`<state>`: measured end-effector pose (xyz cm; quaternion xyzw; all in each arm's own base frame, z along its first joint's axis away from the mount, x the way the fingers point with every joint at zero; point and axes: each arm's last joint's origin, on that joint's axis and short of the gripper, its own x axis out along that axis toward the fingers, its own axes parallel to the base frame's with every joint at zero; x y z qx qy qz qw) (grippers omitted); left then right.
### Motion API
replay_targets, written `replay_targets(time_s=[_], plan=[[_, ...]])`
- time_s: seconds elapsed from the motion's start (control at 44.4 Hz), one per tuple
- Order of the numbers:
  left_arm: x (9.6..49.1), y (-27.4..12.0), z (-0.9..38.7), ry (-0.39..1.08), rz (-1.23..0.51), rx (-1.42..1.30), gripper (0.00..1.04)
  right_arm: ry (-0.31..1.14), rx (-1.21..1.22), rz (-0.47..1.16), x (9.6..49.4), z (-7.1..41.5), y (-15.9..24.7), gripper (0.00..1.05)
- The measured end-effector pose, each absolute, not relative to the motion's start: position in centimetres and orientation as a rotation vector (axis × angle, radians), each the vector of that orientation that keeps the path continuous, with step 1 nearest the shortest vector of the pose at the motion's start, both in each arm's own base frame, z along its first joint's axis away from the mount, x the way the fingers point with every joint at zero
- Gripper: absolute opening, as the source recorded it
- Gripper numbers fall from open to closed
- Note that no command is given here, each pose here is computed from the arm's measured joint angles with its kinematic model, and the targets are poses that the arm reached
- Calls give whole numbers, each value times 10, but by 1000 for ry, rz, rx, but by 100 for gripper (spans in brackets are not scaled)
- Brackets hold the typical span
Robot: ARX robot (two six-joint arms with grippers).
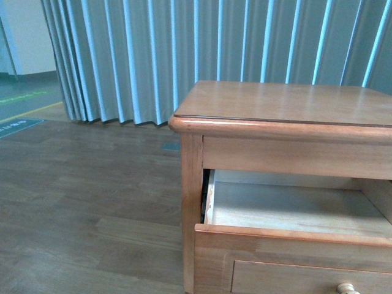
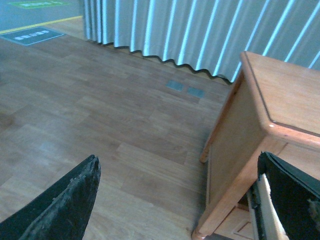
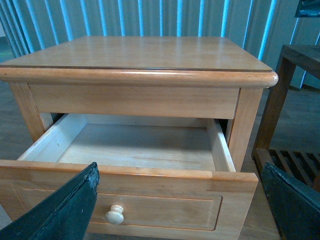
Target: Put charger into drawer
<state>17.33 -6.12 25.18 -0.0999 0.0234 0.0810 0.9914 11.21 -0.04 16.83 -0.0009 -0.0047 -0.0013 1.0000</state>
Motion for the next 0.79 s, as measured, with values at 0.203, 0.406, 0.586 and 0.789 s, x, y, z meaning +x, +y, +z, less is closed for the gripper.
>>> replay_targets(time_s=[0.203,0.406,0.586,0.789], plan=[[130,-39,224,68,331,-253,99,-9,-2,-3,112,168,0,96],[119,-32,218,41,385,-289,99,-9,-2,-3,112,168,0,96],[119,-32,218,40,385,-292,99,-9,-2,-3,112,168,0,96],[115,-24,207,6,38,-125,71,-9,-2,-3,112,168,0,96]])
